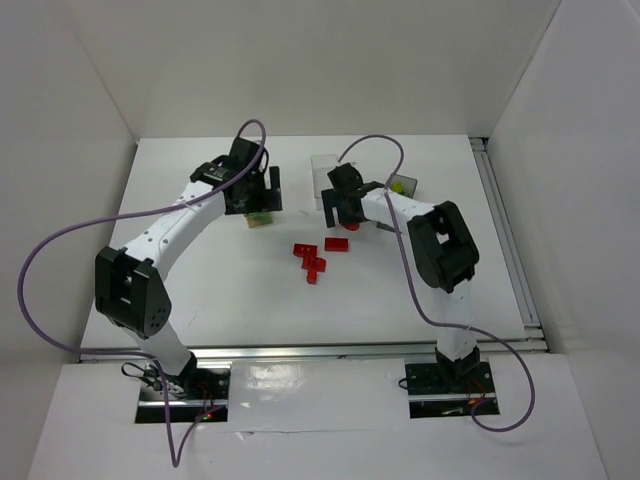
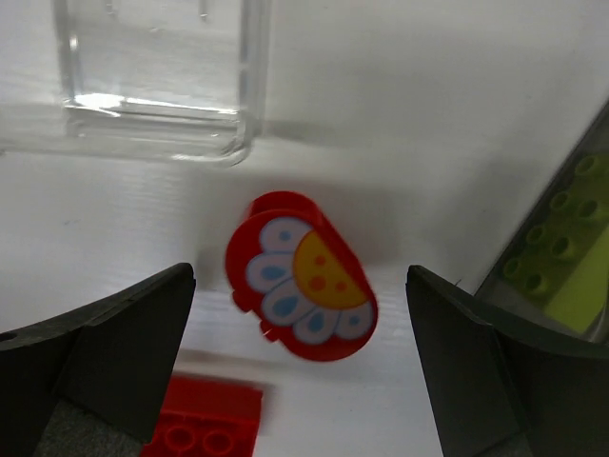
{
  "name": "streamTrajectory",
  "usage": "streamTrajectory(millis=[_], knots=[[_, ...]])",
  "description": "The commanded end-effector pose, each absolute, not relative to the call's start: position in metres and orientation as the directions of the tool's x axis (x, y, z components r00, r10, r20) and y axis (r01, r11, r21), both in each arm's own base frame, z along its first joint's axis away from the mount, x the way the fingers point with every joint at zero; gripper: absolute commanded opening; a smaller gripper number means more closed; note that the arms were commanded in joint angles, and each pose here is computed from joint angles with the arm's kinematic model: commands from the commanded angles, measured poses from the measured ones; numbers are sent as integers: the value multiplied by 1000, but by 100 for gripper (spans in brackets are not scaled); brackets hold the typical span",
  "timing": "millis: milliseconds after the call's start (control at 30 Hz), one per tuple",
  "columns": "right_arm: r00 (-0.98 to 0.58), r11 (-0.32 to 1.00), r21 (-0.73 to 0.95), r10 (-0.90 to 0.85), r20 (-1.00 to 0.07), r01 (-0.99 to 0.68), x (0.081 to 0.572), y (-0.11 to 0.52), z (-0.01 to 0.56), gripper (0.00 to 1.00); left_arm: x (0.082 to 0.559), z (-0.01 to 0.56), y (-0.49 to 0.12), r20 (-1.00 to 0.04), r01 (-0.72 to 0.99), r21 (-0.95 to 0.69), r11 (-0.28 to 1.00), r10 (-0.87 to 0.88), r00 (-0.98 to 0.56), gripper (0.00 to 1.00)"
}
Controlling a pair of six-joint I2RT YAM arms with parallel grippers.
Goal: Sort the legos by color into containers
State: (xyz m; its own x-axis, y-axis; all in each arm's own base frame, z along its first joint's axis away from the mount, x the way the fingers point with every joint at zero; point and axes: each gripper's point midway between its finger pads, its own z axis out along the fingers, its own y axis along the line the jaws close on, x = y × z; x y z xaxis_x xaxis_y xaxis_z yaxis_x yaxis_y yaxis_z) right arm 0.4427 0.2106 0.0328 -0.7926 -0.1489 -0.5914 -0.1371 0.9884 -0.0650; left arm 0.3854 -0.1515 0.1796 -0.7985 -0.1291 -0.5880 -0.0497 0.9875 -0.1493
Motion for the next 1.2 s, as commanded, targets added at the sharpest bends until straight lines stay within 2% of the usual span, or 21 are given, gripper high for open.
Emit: streamTrajectory(millis=[0,167,267,300,367,433,633,700,767,833,900,967,1000,1067,1100,1167], knots=[[-757,993,-22,-104,-645,-117,471,209,41,100,389,186,-157,-602,-26,-152,988,-114,-790,98],[-759,992,17,-83,-645,-124,478,215,37,85,390,181,-153,-596,-40,-129,991,-110,-795,98],[-742,995,15,-65,-667,-101,479,212,55,65,389,176,-151,-587,-47,-115,992,-106,-803,98],[-732,996,9,-61,-679,-91,479,208,62,54,389,176,-149,-590,-52,-108,993,-106,-801,98],[-700,995,36,-40,-713,-93,474,212,95,45,389,176,-149,-590,-52,-108,993,-106,-801,98],[-696,996,38,-26,-717,-77,464,205,107,41,389,176,-149,-590,-52,-108,993,-106,-801,98],[-596,993,96,36,-802,-69,484,213,174,41,389,176,-149,-590,-52,-108,993,-106,-801,98],[-609,994,81,20,-793,-73,498,220,164,43,390,173,-150,-583,-53,-104,993,-104,-806,98],[-571,993,87,29,-821,-74,519,228,181,44,392,173,-144,-586,-76,-101,992,-121,-801,98],[-586,995,71,20,-810,-64,533,234,165,44,391,172,-141,-583,-104,-92,990,-138,-801,98],[-545,993,93,41,-837,-68,551,243,182,45,392,175,-136,-583,-114,-92,989,-147,-799,98],[-554,993,95,38,-832,-76,561,250,168,46,395,178,-133,-589,-124,-96,988,-157,-792,98],[-524,991,111,53,-850,-80,570,255,180,50,395,178,-133,-589,-124,-96,988,-157,-792,98],[-548,985,127,45,-835,-113,576,267,164,59,392,181,-132,-589,-124,-96,988,-157,-792,98],[-526,984,137,56,-848,-117,581,270,174,77,394,181,-128,-589,-133,-96,986,-164,-791,98],[-536,982,139,52,-843,-124,581,272,171,87,393,185,-127,-599,-138,-94,986,-166,-783,98]])
